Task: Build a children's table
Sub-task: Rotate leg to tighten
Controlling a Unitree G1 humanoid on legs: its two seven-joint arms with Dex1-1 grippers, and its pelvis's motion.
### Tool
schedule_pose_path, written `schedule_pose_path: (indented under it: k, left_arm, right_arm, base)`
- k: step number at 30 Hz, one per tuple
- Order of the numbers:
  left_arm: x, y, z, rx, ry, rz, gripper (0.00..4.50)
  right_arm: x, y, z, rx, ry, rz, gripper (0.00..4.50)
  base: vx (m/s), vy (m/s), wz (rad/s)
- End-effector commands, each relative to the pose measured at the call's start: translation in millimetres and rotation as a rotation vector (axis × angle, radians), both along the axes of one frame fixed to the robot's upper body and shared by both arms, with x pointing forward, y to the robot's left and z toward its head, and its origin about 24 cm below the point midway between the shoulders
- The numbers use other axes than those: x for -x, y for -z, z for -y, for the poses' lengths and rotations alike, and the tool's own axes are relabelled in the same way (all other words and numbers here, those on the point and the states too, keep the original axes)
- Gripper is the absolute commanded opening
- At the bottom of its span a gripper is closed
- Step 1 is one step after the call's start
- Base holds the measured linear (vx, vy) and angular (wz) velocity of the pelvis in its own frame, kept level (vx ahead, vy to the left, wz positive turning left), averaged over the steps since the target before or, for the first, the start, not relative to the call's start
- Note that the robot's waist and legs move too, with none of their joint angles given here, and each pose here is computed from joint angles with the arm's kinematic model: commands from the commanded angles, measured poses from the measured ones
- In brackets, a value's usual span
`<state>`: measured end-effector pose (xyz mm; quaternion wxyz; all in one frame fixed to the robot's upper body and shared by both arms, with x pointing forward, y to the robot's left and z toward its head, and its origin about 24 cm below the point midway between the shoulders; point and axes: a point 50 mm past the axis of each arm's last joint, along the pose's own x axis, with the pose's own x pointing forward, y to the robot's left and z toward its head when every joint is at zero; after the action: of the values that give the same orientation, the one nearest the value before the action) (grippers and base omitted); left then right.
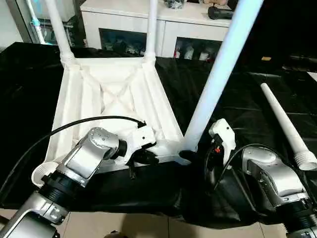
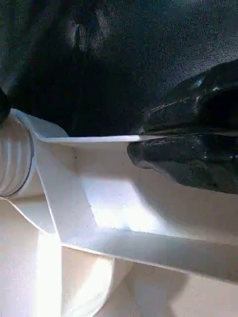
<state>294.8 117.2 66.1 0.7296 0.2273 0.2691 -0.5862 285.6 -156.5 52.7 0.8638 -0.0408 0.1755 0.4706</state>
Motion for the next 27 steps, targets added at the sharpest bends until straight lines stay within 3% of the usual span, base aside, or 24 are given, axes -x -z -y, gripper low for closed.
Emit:
schedule_pose_path:
  k: [1, 4, 6, 11, 18, 23, 27]
  left_arm:
    - [6.5, 4.6, 9, -0.003, 0.067, -0.042, 0.00]
    - [6.6, 4.8, 9, -0.005, 0.066, -0.043, 0.00]
    - [6.8, 5.0, 8, -0.006, 0.065, -0.044, 0.00]
    - [7.7, 5.6, 8, -0.009, 0.066, -0.047, 0.00]
    - [3.3, 6.7, 8, 0.001, 0.020, -0.041, 0.00]
    - [-25.6, 7.2, 24, 0.017, -0.227, 0.047, 0.00]
    - [-44.5, 3.8, 43, 0.051, -0.415, 0.090, 0.00]
  right_arm:
    - [-2.5, -0.2, -0.2, 0.010, -0.010, 0.007, 3.48]
    - [-3.0, 0.5, -0.4, 0.008, -0.010, 0.006, 3.31]
    - [-3.3, 1.5, -0.7, 0.009, -0.013, 0.005, 2.96]
    - [-2.5, 2.8, -1.1, 0.011, -0.025, 0.001, 2.72]
    - [-8.7, 9.9, -3.9, 0.007, 0.096, 0.000, 2.70]
    - [-26.1, 22.6, -16.3, -0.027, 0.525, -0.035, 2.69]
    - [-37.5, 26.1, -28.3, -0.061, 0.704, -0.064, 2.69]
  base:
    - [0.000, 0.000, 0.00]
    - [0.000, 0.000, 0.00]
    - [0.000, 0.000, 0.00]
    - [0.000, 0.000, 0.00]
    - [0.000, 0.000, 0.00]
    - [0.000, 0.000, 0.00]
    - [0.000, 0.000, 0.00]
